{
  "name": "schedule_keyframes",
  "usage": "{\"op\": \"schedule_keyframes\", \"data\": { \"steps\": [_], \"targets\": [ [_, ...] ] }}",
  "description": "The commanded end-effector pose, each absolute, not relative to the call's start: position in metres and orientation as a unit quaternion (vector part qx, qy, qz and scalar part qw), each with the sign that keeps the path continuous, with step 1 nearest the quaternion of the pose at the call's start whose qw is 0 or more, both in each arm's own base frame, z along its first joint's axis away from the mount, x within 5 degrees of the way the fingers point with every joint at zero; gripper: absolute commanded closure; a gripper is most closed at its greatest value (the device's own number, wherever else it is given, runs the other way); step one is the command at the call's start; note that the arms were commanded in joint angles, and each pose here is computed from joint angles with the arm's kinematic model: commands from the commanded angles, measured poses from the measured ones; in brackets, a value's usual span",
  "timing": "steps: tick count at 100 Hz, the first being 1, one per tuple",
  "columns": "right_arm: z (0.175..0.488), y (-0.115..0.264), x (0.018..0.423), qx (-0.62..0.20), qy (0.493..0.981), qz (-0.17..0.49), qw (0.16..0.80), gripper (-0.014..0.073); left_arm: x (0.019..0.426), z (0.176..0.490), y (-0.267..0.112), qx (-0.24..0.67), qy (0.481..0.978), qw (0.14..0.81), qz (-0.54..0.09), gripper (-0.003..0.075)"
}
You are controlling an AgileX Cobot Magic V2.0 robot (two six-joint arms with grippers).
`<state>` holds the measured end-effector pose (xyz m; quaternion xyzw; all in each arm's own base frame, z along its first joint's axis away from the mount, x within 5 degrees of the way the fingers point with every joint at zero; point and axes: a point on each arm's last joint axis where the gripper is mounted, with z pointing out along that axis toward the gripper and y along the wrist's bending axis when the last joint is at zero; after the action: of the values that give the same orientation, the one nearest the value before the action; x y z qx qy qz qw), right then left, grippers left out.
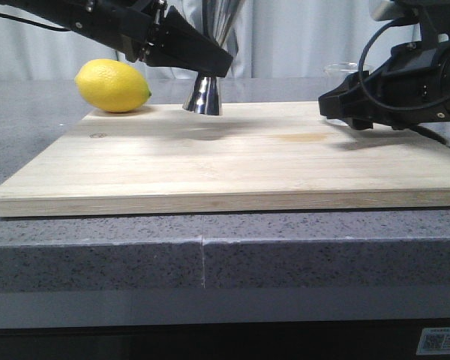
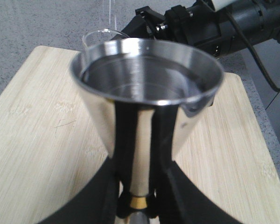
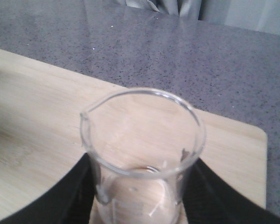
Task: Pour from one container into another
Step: 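Lower the beaker onto the board's far corner with the right gripper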
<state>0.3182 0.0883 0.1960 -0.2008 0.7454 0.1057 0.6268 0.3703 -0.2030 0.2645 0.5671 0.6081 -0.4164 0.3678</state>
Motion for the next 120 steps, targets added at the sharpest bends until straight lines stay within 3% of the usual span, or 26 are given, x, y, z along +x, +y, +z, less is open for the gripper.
{"op": "schedule_keyframes", "data": {
  "steps": [1, 52, 72, 112, 120],
  "targets": [
    [0.2207, 0.0877, 0.3203, -0.192, 0.701, 0.111, 0.678, 0.0439, 0.357, 0.3105, -0.2019, 0.562, 0.561, 0.407, -0.452, 0.0678],
    [0.2207, 0.0877, 0.3203, -0.192, 0.701, 0.111, 0.678, 0.0437, 0.357, 0.3105, -0.2019, 0.562, 0.561, 0.407, -0.452, 0.0678],
    [0.2207, 0.0877, 0.3203, -0.192, 0.701, 0.111, 0.678, 0.0343, 0.357, 0.3105, -0.2019, 0.562, 0.561, 0.407, -0.452, 0.0678],
    [0.2222, 0.088, 0.3202, -0.192, 0.695, 0.113, 0.683, 0.0339, 0.357, 0.3105, -0.2019, 0.562, 0.561, 0.407, -0.452, 0.0678],
    [0.2227, 0.0881, 0.3202, -0.192, 0.693, 0.114, 0.685, 0.0307, 0.357, 0.3105, -0.2019, 0.562, 0.561, 0.407, -0.452, 0.0678]
  ]
}}
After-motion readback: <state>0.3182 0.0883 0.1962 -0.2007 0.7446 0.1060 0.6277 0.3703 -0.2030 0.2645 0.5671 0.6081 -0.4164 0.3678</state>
